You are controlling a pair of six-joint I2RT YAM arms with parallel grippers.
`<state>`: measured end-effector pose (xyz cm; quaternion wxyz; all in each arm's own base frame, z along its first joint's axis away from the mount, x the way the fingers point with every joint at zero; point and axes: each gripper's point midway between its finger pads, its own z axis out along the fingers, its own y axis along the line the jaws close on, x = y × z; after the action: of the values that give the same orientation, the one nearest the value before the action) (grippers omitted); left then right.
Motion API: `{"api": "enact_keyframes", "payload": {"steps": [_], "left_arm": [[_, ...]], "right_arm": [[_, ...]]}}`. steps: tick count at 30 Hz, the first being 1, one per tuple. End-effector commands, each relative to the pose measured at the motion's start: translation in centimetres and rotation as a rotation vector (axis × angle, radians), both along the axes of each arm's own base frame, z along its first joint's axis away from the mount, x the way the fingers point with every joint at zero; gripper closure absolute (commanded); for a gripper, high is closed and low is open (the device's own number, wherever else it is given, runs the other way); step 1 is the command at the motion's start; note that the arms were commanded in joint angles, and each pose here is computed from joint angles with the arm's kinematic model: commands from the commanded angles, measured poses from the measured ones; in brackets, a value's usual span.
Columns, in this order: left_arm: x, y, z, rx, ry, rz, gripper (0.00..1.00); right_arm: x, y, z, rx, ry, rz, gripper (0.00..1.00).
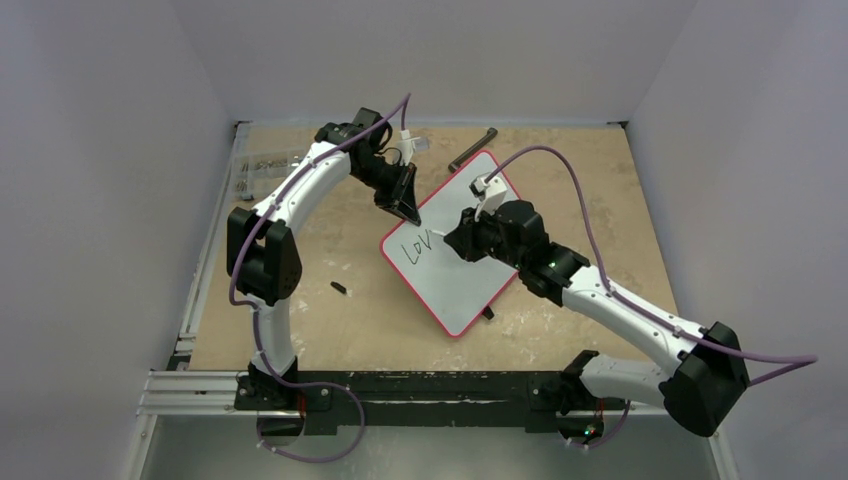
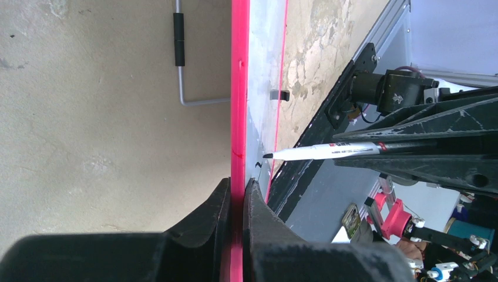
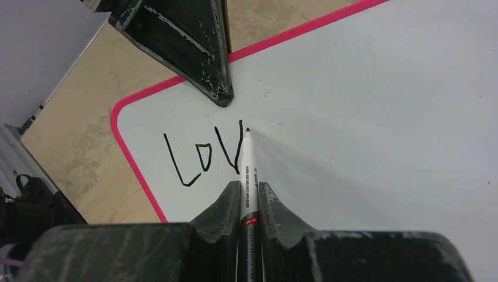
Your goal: Write a sentence on the whiteboard
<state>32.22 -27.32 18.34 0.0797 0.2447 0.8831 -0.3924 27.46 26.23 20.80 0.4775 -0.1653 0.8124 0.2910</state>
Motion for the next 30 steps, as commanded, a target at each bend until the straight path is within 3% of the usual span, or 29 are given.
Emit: {"api": "enact_keyframes", "payload": {"steps": [1, 20, 30], "left_arm": [[0.8, 1.4, 0.3, 0.091, -0.109, 0.01, 1.0], [0.8, 1.4, 0.4, 0.088, -0.111, 0.01, 1.0], [0.7, 1.3, 0.5, 0.087, -0.111, 0.009, 1.0]], "right_arm": [[0.5, -0.3, -0.5, -0.002, -0.007, -0.029, 1.0], [2.0, -2.2, -1.4, -0.027, 0.024, -0.117, 1.0], [1.8, 0.2, 0.7, 0.05, 0.009, -0.014, 1.0]]}}
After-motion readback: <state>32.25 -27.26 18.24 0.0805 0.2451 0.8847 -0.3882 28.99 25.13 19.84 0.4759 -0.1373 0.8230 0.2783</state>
